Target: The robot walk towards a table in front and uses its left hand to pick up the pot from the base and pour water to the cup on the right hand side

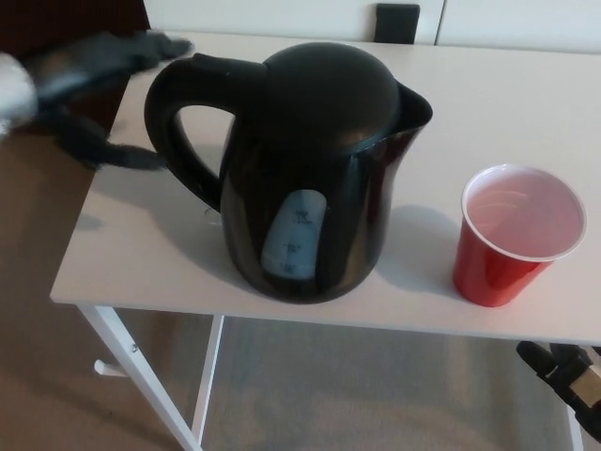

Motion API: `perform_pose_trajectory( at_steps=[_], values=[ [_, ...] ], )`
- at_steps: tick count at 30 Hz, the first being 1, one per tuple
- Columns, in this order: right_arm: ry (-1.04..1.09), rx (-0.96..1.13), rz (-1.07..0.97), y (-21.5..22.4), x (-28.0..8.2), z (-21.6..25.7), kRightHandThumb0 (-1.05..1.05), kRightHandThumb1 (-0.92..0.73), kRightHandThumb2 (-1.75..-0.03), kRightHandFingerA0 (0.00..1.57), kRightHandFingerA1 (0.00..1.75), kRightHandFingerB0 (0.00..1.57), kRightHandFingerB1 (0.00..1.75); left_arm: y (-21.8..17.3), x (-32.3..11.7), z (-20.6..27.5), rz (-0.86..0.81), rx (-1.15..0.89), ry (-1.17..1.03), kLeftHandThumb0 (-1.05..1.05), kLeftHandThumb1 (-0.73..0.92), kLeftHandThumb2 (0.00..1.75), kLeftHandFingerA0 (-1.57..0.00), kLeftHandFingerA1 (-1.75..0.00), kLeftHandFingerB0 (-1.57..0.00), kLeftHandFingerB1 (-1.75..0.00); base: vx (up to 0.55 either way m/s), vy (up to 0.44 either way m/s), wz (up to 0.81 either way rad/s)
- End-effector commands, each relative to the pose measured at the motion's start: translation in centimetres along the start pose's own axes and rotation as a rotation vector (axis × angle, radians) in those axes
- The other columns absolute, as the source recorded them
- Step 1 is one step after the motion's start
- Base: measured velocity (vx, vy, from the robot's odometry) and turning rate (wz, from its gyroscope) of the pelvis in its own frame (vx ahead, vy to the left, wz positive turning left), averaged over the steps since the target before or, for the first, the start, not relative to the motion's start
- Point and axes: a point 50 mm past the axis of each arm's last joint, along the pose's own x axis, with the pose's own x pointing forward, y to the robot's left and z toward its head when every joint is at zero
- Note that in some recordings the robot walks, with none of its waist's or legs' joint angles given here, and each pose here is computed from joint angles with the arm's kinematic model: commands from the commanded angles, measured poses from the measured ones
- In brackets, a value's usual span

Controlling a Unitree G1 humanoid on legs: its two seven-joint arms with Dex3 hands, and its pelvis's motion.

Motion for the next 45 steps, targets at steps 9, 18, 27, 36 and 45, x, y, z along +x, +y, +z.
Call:
perform_pose_trajectory(
  at_steps=[9,18,27,36,45],
  values=[
    [-0.074,-0.041,0.072,1.1,0.3,1.2,-0.34,-0.57,-0.57,0.58,0.61,0.28,0.58,4.7,-10.0,-8.3,0.296,-0.327,0.027,-0.96,0.57,0.60,0.00,0.00,0.00,0.00,0.00,0.000,0.00],
    [0.001,-0.069,0.011,-1.2,-0.9,-1.8,-0.28,-0.59,-0.57,0.54,0.61,0.25,0.53,-9.2,-17.1,-16.1,0.489,-0.702,0.165,-0.32,0.46,0.98,-0.01,-0.48,0.00,-0.47,0.00,0.000,0.02],
    [0.086,-0.129,-0.102,-4.3,-2.1,-4.6,-0.27,-0.59,-0.57,0.57,0.63,0.26,0.51,-23.4,-20.2,-19.7,0.472,-0.991,0.604,-0.50,0.69,0.71,-0.14,-0.35,-0.14,-0.34,0.00,0.000,0.00],
    [0.140,-0.172,-0.156,-6.2,-2.5,-5.8,-0.24,-0.61,-0.58,0.53,0.59,0.31,0.54,-28.2,-20.9,-20.2,0.353,-0.937,0.836,-0.49,0.71,0.62,-0.30,-0.34,-0.25,-0.32,0.00,0.000,0.00],
    [0.137,-0.184,-0.137,-6.4,-2.4,-5.7,-0.25,-0.61,-0.58,0.52,0.58,0.28,0.51,-29.1,-21.0,-19.8,0.239,-0.809,0.856,-0.51,0.72,0.62,-0.30,-0.34,-0.24,-0.30,0.00,0.000,0.00]
  ],
)
